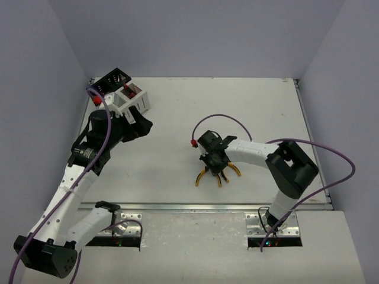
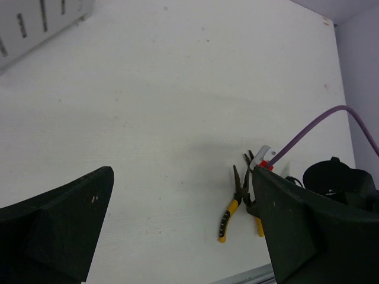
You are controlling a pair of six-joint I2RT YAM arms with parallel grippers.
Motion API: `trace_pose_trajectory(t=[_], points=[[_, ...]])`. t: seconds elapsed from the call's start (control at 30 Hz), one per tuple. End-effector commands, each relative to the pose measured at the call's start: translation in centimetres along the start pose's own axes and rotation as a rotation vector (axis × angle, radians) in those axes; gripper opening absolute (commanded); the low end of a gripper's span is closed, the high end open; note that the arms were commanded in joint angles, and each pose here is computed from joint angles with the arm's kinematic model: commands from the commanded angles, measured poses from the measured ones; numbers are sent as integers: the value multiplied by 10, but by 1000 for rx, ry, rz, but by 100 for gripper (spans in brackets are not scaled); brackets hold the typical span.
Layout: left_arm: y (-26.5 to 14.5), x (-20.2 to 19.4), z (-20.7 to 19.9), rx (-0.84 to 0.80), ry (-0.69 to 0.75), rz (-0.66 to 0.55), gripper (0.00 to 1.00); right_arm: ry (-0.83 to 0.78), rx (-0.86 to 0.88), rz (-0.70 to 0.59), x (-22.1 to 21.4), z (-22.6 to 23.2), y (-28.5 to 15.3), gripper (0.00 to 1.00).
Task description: Sort the tools into containers
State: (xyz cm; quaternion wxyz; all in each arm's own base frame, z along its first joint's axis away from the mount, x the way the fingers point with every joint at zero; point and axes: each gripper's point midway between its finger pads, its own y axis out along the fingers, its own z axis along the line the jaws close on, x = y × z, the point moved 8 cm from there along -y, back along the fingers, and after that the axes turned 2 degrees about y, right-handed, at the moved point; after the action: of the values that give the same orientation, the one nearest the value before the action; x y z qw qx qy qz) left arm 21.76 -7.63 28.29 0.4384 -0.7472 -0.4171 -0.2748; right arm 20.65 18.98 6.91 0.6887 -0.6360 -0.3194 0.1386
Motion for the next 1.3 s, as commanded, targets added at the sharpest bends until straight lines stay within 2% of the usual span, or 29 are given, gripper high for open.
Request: trace_pose_trajectory(t=[0.0,0.23,0.33,0.47,0.77,0.9,1.03,1.13,1.27], points=[[5,-28,-13,-255,4,99,100,21,49,-214,22,5,-23,0],[24,-73,-19,-461,-98,246,100,27,144,-404,46,14,-55,0],[27,-89,-38,-608,-78,260,100,28,200,-455,56,20,-71,0],[32,-107,-57,-708,-79,311,99,24,296,-535,62,29,-92,0],[69,-125,-74,-579,-62,353,72,-13,373,-607,73,39,-118,0],[72,-124,-77,-591,-69,332,55,-35,431,-634,73,45,-125,0],[71,-124,-83,-631,-65,337,27,-33,448,-649,71,47,-126,0],[76,-128,-82,-623,-59,351,0,-33,466,-659,73,49,-126,0],[80,-124,-81,-576,-33,329,0,-15,480,-677,73,50,-123,0]])
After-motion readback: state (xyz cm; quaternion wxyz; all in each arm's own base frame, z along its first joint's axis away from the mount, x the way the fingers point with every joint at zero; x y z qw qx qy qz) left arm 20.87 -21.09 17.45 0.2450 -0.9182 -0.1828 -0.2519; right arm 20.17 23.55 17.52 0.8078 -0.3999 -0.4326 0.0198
